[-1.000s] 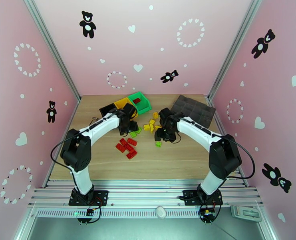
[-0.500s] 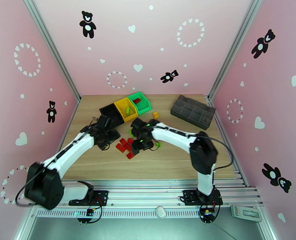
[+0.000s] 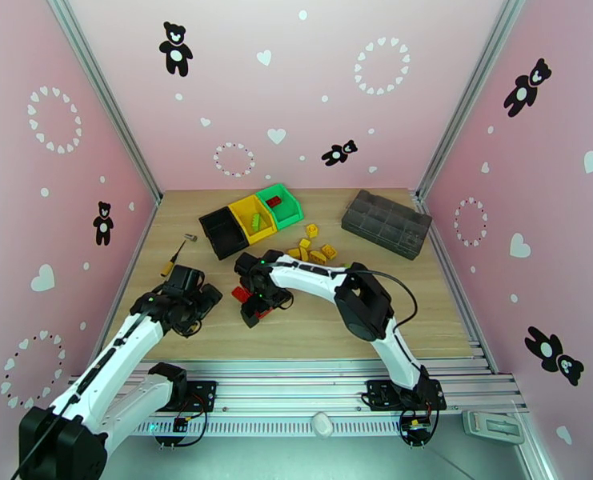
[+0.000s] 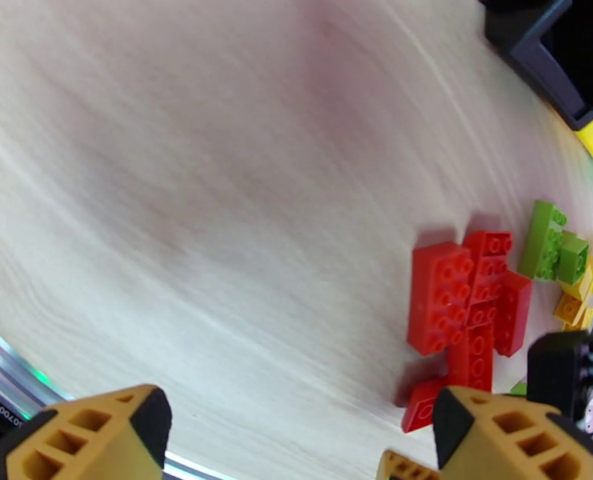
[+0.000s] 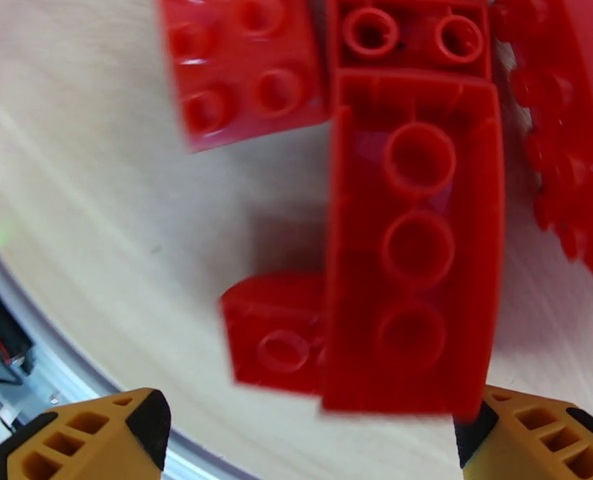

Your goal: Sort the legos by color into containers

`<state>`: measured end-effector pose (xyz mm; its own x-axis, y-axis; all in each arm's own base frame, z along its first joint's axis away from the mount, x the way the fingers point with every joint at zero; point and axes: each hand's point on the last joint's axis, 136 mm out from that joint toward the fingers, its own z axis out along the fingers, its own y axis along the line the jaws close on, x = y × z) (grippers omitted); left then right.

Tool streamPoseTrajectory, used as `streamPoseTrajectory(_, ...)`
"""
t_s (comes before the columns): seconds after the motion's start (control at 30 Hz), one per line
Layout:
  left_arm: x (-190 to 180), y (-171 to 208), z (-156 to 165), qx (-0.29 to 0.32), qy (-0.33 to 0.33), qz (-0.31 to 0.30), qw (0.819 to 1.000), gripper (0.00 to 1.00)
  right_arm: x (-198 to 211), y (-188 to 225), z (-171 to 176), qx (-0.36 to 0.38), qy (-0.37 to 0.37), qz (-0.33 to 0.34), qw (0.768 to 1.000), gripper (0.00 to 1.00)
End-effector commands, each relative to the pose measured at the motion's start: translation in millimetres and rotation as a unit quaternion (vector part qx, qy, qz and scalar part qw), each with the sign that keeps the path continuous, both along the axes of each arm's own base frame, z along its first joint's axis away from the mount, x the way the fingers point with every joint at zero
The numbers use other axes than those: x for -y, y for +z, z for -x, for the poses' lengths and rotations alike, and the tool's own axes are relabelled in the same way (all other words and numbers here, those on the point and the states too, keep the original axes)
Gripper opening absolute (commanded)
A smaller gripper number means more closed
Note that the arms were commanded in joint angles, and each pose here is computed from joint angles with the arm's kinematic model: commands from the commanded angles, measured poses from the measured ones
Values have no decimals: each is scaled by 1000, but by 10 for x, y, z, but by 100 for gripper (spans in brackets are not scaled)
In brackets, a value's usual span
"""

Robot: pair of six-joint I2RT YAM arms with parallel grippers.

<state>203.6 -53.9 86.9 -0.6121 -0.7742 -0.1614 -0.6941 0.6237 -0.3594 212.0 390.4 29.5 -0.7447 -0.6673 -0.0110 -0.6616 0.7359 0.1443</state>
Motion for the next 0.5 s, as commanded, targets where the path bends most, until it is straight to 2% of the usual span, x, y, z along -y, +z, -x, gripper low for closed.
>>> streamPoseTrajectory(0.0, -33, -31, 39, -8, 11, -1, 1000, 92, 59, -59, -78, 16, 9, 36, 999, 97)
streamPoseTrajectory(0.17, -14, -1, -24, -7, 3, -3, 1000, 92, 26, -84, -159, 18, 2, 36, 999, 91)
streamPoseTrajectory(0.47, 58, 50, -224, -5, -15, -3, 1000, 92, 26, 78, -183, 19, -5, 17, 1000, 71)
